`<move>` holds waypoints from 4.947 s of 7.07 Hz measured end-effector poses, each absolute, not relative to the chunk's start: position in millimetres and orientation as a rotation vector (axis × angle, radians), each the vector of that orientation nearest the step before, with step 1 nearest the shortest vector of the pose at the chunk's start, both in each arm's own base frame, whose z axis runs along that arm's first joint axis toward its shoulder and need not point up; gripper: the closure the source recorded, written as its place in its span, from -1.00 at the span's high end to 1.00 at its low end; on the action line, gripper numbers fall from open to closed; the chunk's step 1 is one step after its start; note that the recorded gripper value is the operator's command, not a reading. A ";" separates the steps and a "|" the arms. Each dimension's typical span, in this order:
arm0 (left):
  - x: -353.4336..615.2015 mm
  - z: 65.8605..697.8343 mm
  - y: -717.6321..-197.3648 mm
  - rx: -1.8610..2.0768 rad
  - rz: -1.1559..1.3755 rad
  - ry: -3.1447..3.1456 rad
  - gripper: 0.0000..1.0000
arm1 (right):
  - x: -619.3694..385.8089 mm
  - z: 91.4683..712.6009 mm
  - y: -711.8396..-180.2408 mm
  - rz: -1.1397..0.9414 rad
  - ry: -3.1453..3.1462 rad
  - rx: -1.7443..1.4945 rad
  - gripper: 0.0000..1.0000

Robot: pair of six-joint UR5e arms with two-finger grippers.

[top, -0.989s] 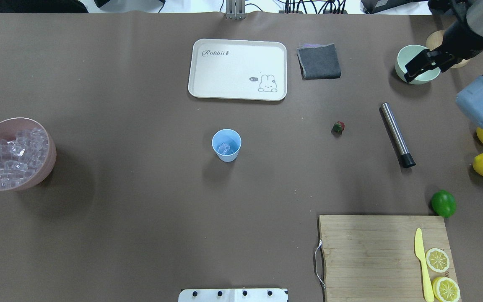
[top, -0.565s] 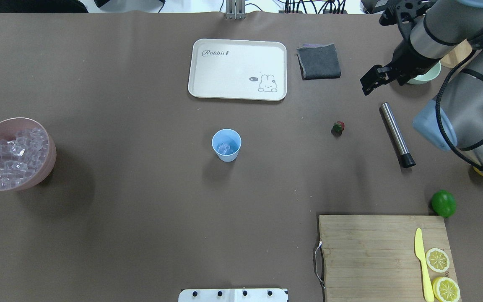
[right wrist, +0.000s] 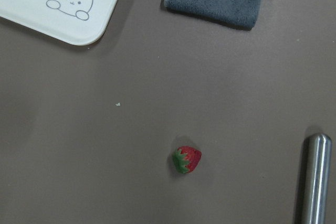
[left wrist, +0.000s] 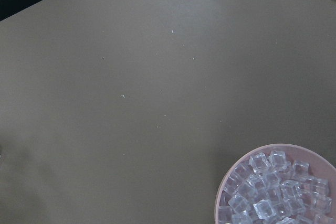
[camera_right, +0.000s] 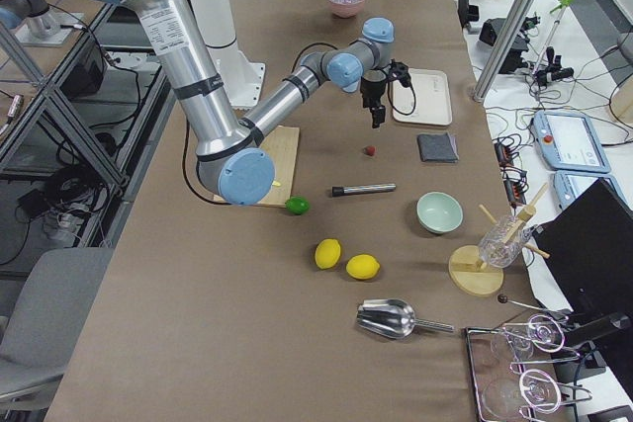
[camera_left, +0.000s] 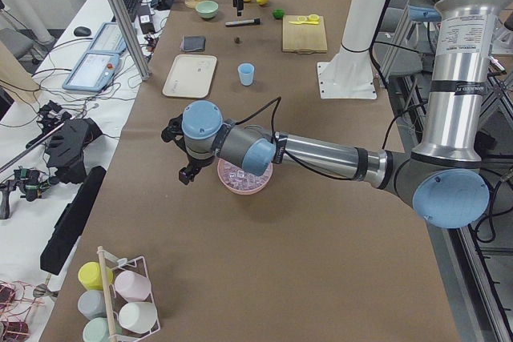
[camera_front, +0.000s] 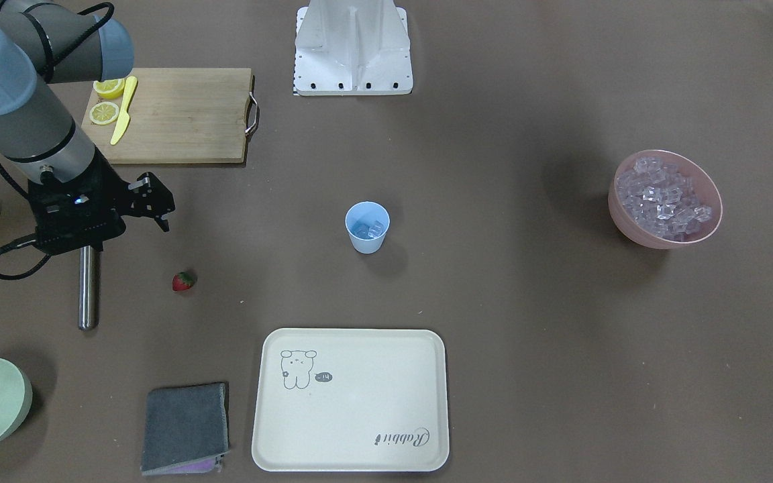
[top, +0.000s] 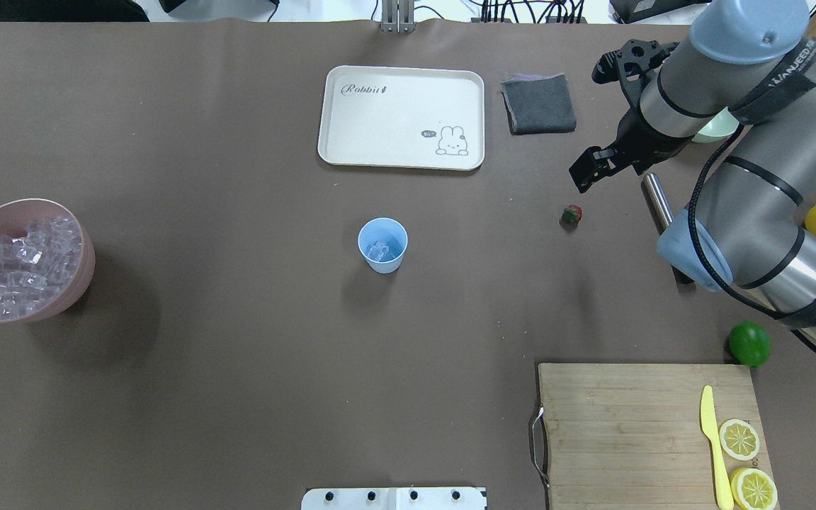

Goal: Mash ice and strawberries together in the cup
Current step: 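Move the right gripper above the red strawberry, then lower the right gripper and grasp the red strawberry, then carry the strawberry with the right gripper over the light-blue cup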

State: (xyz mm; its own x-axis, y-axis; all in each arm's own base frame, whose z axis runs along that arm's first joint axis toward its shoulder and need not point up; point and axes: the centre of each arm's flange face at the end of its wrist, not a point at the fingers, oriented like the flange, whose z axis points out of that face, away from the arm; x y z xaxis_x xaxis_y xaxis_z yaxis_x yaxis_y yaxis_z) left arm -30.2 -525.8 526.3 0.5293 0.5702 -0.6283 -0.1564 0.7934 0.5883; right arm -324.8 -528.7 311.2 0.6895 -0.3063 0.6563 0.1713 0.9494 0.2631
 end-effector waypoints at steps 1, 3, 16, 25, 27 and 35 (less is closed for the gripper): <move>-31.2 527.6 -524.7 0.502 0.453 0.918 0.94 | -332.8 316.5 -525.4 -0.257 -0.750 0.176 1.00; -32.0 528.3 -524.4 0.501 0.452 0.918 0.94 | -356.7 335.5 -523.2 -0.236 -0.697 0.150 1.00; -34.3 489.1 -529.6 0.571 0.480 0.912 0.94 | -430.7 406.7 -556.6 -0.107 -0.683 0.116 0.41; -35.1 485.5 -527.4 0.581 0.485 0.908 0.94 | -436.1 407.6 -552.6 -0.116 -0.683 0.111 -1.00; -34.5 485.4 -528.0 0.581 0.486 0.908 0.94 | -425.0 390.5 -559.2 -0.106 -0.705 0.135 -1.00; -29.8 498.4 -521.9 0.542 0.476 0.979 0.94 | -377.0 206.2 -567.3 -0.144 -0.945 0.374 -1.00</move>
State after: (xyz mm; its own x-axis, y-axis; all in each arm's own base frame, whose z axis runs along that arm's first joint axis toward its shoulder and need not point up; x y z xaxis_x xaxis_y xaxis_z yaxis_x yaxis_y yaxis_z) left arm -29.8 -521.9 498.4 0.4771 0.6012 -0.6410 -0.1330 0.7704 0.6235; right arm -377.0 -567.3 206.2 0.5817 -0.2820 0.7629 -0.0414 0.9265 0.3740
